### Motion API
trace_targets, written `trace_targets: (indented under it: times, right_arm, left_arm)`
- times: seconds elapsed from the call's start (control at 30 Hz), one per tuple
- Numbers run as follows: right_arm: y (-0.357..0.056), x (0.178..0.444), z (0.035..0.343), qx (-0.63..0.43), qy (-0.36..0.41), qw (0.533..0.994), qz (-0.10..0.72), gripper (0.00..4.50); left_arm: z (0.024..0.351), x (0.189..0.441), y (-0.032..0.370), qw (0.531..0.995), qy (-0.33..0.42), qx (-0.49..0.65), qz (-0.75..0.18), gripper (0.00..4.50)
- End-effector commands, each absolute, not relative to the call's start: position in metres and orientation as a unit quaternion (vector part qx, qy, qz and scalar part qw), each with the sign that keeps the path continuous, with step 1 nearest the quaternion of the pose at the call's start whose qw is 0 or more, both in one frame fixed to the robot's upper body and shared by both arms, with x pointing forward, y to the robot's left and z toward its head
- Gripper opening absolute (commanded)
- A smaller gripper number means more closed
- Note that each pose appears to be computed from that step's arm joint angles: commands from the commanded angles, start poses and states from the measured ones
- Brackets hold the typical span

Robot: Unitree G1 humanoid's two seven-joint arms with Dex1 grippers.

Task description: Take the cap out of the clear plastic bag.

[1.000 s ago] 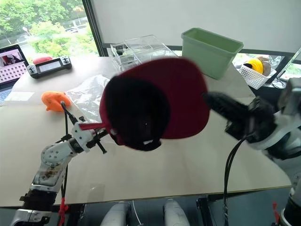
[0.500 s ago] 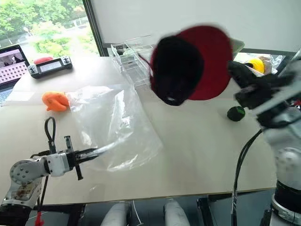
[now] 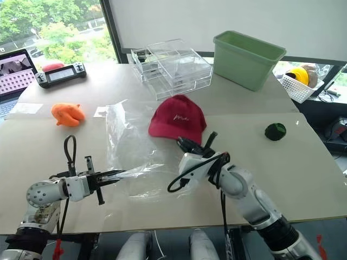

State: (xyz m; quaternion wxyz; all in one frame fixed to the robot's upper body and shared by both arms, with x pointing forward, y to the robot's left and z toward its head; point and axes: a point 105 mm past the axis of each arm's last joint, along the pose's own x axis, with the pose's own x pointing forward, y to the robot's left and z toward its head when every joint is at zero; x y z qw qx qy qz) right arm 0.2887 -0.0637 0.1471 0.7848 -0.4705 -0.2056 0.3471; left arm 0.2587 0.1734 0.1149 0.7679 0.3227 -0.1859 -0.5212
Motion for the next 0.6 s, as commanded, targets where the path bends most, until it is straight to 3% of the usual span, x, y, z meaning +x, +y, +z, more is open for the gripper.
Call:
trace_targets:
  times: [0.03, 0.27, 0.37, 0.47, 0.6]
  right_arm:
    - [-0.066, 0.279, 0.113, -0.437, -0.118, 0.792, 0.409, 0.04]
    - [-0.080, 0.279, 0.076, -0.376, 0.000, 0.823, 0.425, 0.04]
    - [-0.086, 0.286, 0.072, -0.345, 0.026, 0.844, 0.409, 0.91]
    - [-0.085, 0.284, 0.071, -0.322, 0.040, 0.849, 0.417, 1.93]
    - [-0.086, 0.283, 0.073, -0.317, 0.043, 0.848, 0.423, 3.31]
  left_arm:
    - [0.116, 0.269, 0.173, 0.774, -0.190, 0.338, -0.500, 0.00]
    - [0.106, 0.275, 0.175, 0.783, -0.167, 0.347, -0.488, 0.00]
    - [0.102, 0.270, 0.175, 0.782, -0.163, 0.343, -0.494, 0.00]
    - [0.101, 0.266, 0.174, 0.782, -0.160, 0.333, -0.501, 0.76]
    - [0.098, 0.259, 0.170, 0.780, -0.135, 0.310, -0.527, 2.19]
